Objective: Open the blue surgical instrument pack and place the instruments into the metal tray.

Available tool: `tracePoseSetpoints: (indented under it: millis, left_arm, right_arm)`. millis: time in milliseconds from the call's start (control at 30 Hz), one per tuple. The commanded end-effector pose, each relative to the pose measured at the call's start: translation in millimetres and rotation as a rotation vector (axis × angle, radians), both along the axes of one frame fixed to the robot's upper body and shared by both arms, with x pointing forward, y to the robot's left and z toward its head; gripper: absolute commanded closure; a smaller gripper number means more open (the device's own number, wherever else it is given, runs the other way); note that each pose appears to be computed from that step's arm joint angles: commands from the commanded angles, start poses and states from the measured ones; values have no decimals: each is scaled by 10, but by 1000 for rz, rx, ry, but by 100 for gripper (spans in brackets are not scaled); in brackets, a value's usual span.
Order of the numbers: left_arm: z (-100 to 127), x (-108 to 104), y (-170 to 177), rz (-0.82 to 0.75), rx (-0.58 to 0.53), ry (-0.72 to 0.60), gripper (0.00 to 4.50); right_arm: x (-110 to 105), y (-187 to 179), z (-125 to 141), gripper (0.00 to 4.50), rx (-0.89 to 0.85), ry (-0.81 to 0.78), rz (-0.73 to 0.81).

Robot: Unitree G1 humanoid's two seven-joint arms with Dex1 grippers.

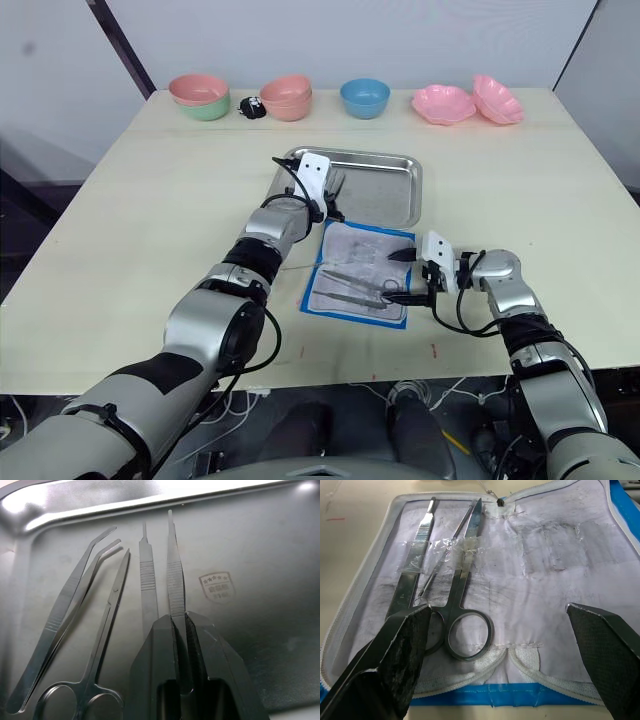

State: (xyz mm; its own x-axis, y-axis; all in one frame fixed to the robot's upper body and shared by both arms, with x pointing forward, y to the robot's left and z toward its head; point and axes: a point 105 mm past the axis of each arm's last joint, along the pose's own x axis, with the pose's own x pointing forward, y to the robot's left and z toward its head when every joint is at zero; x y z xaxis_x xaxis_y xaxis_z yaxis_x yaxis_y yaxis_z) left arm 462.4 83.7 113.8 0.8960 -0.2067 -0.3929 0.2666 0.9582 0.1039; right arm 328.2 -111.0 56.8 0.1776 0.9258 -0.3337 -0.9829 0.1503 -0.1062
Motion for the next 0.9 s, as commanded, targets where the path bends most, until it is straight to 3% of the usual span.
tracePoseSetpoints:
  millis: [33,233,533,667,900]
  left_arm:
    - [136,42,-29,0,14,-47,263]
    - [198,45,-73,-20,2,-65,263]
    - [626,64,-116,-117,-27,-246,263]
    - [781,-80,-77,-210,-93,-307,263]
    - [969,-530,-221,-450,-200,-388,263]
  right_arm:
    - [-267,-33,-567,0,-143,181,18]
    - [-268,-29,-570,0,-142,181,19]
    - [-255,-21,-565,0,-140,179,19]
    - [-254,-6,-562,0,-135,178,18]
    - [-267,0,-585,0,-133,182,18]
